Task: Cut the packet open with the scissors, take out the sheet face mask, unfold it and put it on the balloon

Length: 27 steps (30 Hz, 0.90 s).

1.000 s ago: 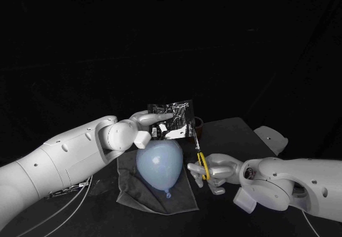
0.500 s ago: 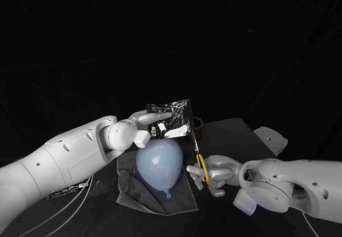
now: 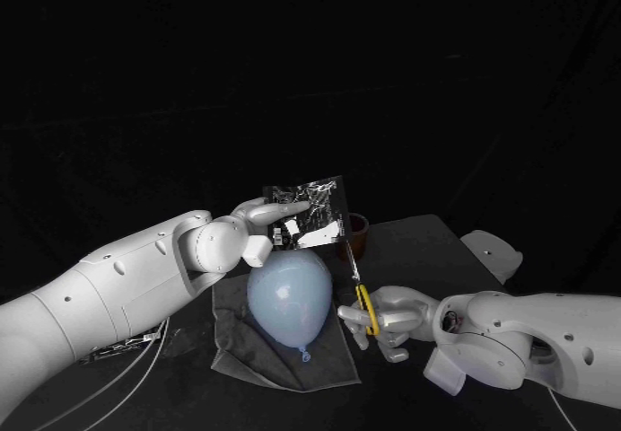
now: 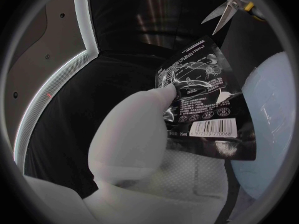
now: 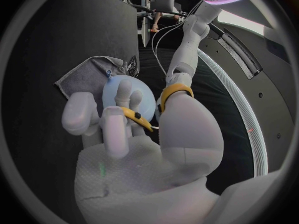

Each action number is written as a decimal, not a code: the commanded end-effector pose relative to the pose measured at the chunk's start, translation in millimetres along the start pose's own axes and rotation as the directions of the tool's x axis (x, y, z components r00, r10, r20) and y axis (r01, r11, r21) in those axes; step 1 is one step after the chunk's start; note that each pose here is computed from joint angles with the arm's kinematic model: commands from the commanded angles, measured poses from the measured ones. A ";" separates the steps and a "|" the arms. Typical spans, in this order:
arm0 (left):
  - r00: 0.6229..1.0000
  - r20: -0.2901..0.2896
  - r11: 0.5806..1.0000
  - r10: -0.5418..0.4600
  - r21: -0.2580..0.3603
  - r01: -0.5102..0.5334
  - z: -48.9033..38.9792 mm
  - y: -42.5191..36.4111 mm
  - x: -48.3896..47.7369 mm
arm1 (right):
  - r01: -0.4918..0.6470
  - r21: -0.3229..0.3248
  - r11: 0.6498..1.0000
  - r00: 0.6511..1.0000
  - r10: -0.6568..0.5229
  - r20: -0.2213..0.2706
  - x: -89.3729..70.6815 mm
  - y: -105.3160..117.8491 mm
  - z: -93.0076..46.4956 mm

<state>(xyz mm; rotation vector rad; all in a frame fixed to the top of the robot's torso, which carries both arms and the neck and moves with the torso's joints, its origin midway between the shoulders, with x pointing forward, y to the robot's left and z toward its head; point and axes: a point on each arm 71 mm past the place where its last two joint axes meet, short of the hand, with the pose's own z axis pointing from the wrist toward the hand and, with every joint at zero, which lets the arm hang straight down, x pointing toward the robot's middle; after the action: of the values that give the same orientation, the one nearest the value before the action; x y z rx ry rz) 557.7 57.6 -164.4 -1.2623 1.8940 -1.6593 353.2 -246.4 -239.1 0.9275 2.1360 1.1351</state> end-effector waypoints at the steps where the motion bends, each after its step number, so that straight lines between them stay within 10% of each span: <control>1: 1.000 -0.020 1.000 -0.010 0.018 0.010 -0.1 -2.3 3.9 | 0.013 -0.003 1.000 1.000 -0.013 -0.022 1.5 0.0 0.8; 27: 0.997 -0.075 1.000 -0.002 -0.002 0.002 -4.7 -0.5 8.6 | 0.060 -0.047 0.997 0.998 -0.060 0.007 -5.8 14.3 -4.0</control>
<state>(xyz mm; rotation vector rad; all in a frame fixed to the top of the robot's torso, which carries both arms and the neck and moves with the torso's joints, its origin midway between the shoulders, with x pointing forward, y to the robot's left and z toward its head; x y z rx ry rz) 551.4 57.0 -162.7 -1.2397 1.9254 -1.6899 358.5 -249.3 -226.2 0.8762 2.1098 1.1296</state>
